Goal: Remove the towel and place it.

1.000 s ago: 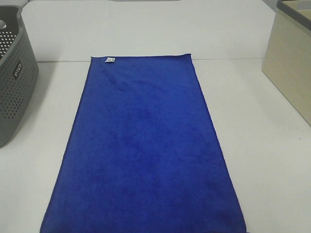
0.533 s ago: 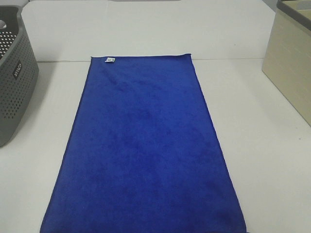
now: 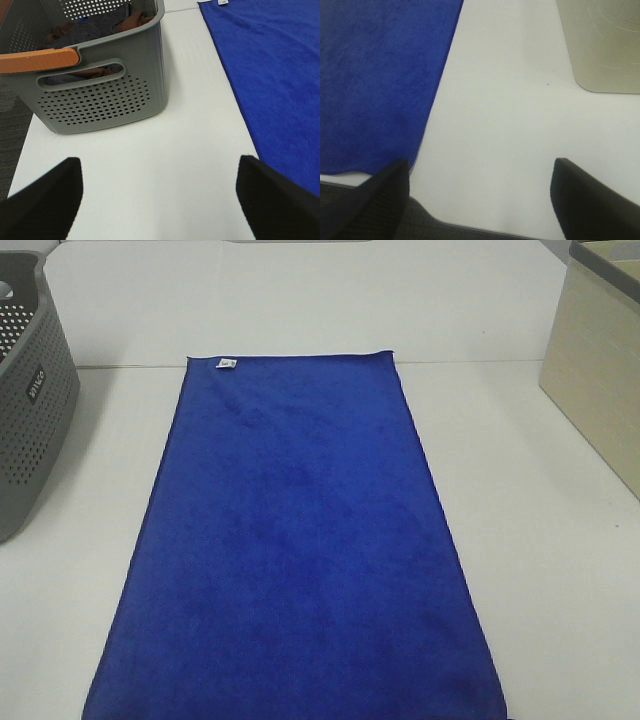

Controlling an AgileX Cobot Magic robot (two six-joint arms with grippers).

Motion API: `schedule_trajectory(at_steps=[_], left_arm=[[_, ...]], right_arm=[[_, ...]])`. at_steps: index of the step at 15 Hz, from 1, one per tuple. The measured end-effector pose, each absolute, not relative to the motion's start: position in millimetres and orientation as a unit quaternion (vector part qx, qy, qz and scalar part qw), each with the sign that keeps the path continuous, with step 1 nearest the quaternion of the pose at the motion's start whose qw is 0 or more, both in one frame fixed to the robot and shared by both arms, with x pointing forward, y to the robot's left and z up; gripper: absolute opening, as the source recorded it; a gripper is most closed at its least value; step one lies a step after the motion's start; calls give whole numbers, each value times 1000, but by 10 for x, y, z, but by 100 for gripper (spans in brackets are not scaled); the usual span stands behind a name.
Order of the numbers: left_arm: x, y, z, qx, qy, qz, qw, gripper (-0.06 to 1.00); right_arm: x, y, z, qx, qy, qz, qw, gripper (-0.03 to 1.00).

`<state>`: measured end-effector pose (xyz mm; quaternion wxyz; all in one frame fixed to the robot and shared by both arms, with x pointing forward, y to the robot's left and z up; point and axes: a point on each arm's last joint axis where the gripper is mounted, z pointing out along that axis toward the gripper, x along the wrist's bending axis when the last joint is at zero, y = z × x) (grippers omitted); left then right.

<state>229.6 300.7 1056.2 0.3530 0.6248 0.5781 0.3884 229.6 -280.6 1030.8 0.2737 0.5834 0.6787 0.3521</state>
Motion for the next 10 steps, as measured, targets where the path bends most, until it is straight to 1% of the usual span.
schedule_trajectory(at_steps=[10], left_arm=[[2296,3007,10562,625,578,389,353,79]], right_arm=[[2296,-2806,10308,583,679,352,274,76]])
